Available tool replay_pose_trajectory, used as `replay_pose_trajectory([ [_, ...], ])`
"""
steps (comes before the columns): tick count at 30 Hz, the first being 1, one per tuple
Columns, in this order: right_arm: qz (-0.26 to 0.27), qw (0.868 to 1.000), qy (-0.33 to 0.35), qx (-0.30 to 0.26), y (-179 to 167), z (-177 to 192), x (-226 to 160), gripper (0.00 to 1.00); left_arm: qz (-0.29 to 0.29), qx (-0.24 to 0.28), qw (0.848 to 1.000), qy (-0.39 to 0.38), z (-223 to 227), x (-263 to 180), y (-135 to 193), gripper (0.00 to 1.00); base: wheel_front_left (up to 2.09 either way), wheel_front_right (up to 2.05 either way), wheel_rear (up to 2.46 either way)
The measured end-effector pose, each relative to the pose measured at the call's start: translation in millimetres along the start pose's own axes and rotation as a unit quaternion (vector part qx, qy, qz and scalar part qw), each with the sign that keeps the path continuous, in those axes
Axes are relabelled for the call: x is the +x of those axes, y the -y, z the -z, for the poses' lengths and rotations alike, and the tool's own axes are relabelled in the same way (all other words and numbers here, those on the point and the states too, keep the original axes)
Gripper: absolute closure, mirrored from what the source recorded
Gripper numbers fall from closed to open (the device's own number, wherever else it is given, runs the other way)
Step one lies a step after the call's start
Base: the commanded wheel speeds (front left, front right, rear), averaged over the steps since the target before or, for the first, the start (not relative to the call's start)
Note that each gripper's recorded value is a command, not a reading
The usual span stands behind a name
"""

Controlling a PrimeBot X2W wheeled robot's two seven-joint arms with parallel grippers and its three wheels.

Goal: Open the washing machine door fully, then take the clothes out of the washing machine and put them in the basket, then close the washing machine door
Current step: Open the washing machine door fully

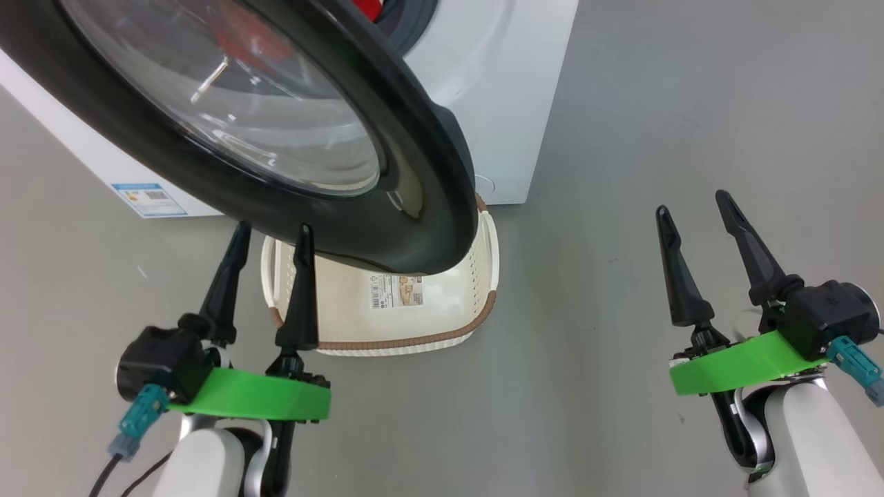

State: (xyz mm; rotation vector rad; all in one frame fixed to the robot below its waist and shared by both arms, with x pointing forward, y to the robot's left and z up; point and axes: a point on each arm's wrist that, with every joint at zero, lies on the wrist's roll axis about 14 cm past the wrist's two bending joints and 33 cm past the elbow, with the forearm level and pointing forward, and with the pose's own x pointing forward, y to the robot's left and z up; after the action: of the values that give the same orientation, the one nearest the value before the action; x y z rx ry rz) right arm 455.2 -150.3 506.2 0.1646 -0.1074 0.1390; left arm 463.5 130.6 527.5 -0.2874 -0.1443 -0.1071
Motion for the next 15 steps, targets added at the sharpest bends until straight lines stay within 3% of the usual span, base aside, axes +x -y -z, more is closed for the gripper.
replay_pose_trajectory([
  [15, 0.009, 1.000, -0.017, 0.025, 1.8, 10.2, -16.1, 0.00, 0.001, 0.000, 1.000, -0.006, 5.1, -2.1, 1.4, 0.00, 0.00, 0.00, 0.00],
])
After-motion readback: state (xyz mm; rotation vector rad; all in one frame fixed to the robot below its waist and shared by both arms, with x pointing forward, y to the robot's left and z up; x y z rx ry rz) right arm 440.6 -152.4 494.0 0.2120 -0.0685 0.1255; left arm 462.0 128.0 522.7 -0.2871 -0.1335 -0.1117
